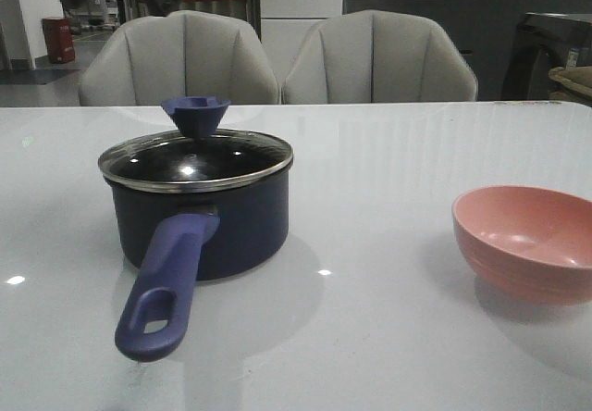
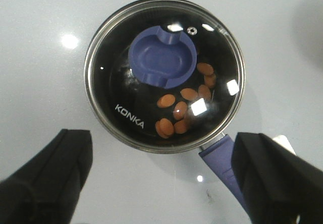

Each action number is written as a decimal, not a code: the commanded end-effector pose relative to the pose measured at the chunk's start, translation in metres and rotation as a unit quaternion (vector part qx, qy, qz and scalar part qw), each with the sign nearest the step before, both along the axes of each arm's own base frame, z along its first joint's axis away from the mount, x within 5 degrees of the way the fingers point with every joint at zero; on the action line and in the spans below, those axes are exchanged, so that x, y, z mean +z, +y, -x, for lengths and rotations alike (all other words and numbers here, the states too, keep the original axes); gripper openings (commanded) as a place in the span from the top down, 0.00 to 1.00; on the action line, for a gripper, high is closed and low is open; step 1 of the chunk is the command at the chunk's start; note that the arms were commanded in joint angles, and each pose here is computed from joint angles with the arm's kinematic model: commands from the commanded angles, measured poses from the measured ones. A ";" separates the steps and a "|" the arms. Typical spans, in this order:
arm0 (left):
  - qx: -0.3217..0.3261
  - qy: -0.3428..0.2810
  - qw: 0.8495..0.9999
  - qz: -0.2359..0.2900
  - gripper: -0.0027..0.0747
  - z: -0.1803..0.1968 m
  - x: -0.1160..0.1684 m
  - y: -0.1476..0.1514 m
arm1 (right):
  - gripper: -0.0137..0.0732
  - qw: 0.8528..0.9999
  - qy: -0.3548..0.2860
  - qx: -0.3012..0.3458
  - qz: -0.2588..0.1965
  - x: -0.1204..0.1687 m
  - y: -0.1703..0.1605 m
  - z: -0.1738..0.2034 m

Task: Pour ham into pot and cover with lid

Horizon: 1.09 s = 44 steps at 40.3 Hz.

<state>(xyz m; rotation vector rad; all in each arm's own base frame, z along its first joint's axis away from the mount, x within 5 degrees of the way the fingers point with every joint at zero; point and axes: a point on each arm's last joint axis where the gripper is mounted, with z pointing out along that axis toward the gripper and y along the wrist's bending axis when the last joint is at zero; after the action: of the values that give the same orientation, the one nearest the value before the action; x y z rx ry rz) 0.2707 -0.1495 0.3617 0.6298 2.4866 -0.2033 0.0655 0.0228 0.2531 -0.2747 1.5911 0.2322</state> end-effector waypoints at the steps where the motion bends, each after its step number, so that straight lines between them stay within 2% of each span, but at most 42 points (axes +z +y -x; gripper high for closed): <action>1: 0.007 -0.075 0.996 0.037 0.22 0.024 0.019 0.016 | 0.62 0.999 -0.045 -0.013 -0.013 0.015 -0.002 -0.001; 17: 0.010 -0.167 0.982 0.091 0.22 0.116 -0.008 0.066 | 0.62 0.999 -0.045 -0.013 -0.013 0.015 -0.002 -0.001; 30: 0.011 -0.268 0.952 0.150 0.22 0.185 -0.037 0.103 | 0.62 0.999 -0.045 -0.013 -0.013 0.015 -0.002 -0.001; 37: 0.014 -0.309 0.928 0.207 0.22 0.209 -0.056 0.114 | 0.62 0.999 -0.045 -0.013 -0.013 0.015 -0.002 -0.001; 40: 0.014 -0.318 0.924 0.212 0.22 0.215 -0.066 0.117 | 0.62 0.999 -0.045 -0.013 -0.013 0.015 -0.002 -0.001; 42: 0.014 -0.319 0.923 0.213 0.24 0.217 -0.071 0.118 | 0.62 0.999 -0.045 -0.013 -0.013 0.015 -0.002 -0.001; 44: 0.014 -0.322 0.922 0.214 0.30 0.219 -0.073 0.119 | 0.62 0.999 -0.045 -0.013 -0.013 0.015 -0.002 -0.001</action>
<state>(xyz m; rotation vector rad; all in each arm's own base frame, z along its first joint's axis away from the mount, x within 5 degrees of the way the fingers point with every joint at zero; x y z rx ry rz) 0.0523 -0.0305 0.2770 0.4317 1.8400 -0.3971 0.0655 0.0228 0.2531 -0.2747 1.5911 0.2322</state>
